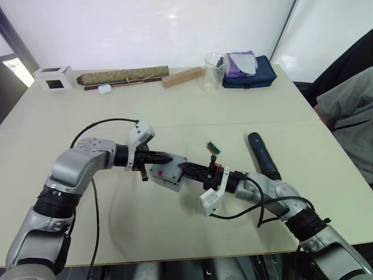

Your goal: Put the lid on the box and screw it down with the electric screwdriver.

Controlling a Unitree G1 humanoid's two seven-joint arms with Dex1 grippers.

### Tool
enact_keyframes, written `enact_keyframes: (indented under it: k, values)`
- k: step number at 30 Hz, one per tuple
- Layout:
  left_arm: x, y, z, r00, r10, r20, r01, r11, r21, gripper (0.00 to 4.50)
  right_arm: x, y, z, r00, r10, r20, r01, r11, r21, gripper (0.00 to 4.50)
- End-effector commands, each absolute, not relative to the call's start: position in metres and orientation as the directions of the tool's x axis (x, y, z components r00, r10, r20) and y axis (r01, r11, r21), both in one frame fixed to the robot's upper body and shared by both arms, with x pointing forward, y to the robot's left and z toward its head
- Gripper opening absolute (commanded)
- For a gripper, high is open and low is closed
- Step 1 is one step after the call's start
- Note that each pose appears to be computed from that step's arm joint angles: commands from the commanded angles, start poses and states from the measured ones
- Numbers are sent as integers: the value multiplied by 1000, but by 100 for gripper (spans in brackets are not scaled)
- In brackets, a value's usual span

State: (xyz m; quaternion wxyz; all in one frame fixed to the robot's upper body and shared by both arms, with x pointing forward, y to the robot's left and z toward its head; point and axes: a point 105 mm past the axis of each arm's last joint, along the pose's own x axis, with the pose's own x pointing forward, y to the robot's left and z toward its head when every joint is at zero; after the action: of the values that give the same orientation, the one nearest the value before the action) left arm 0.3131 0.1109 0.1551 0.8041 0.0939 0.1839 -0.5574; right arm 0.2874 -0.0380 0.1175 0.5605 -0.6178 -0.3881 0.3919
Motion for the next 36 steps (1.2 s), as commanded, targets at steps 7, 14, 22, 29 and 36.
enact_keyframes:
  k: [7,14,22,29,36]
  values:
    - [299,113,85,255,-737,-626,953,301,35,0,287,-50,111,423,903,-81,-19,-80,-997,238]
    - [289,115,58,236,-717,-656,942,334,-25,0,281,-57,121,433,900,-51,18,-65,-998,436]
    - [289,125,40,249,-669,-700,937,349,1,0,270,-69,131,446,893,-59,8,-70,-998,436]
    - [306,124,77,349,-781,-518,879,464,-108,0,265,-79,152,488,871,-46,-201,61,-978,392]
    - [312,122,114,385,-833,-398,848,489,-203,0,263,-77,153,487,871,-73,-313,95,-945,177]
